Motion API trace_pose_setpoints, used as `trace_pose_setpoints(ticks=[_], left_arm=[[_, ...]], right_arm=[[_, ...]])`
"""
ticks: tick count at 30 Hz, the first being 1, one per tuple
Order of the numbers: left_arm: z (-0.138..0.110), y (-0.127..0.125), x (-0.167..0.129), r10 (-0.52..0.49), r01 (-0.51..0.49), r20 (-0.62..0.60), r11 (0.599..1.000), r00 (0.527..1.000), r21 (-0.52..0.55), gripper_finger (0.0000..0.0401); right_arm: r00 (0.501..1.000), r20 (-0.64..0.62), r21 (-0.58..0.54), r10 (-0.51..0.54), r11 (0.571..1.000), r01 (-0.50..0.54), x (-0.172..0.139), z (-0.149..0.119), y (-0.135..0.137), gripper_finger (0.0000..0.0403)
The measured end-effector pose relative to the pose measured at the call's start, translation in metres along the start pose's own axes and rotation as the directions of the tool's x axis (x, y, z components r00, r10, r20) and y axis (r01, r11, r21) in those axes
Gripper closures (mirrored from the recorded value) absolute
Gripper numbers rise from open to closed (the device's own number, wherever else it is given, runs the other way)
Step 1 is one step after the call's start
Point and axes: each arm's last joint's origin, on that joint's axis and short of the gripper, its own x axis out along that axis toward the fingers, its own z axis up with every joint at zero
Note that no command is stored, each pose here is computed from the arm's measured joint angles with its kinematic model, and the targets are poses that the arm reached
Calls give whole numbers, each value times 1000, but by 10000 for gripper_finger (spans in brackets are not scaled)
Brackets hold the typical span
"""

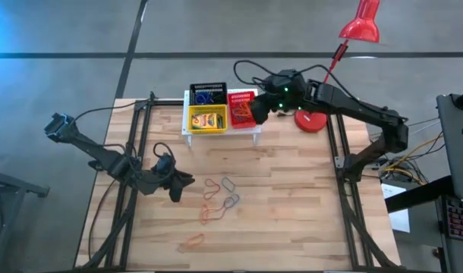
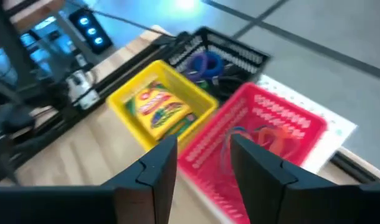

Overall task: Pick & Place Office Desk Supplies
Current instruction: Put the blue rubber band into the red basket on the shelf

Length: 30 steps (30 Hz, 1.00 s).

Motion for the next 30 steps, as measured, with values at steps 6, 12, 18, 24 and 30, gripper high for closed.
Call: trace_pose_setpoints(ticks=[6, 12, 18, 24, 30], left_arm=[[3, 2, 2, 16, -16, 14, 1000, 1000, 8, 277], [3, 2, 2, 10, -10, 3, 1000, 1000, 13, 277], [2, 1, 2, -8, 12, -36, 994, 999, 108, 277], [0, 2, 3, -8, 18, -69, 989, 998, 146, 277], [0, 2, 3, -9, 15, -69, 996, 998, 93, 277]], right_arm=[[999, -28, -37, 44, 998, -45, 3, -10, 17, 276], [992, -100, -131, 73, 988, -86, 12, -28, 39, 293], [963, -221, -289, 153, 933, -214, 14, -78, 81, 307], [913, -359, -302, 193, 902, -309, 32, -151, 91, 304], [794, -500, -304, 346, 788, -535, 60, -208, 78, 265]])
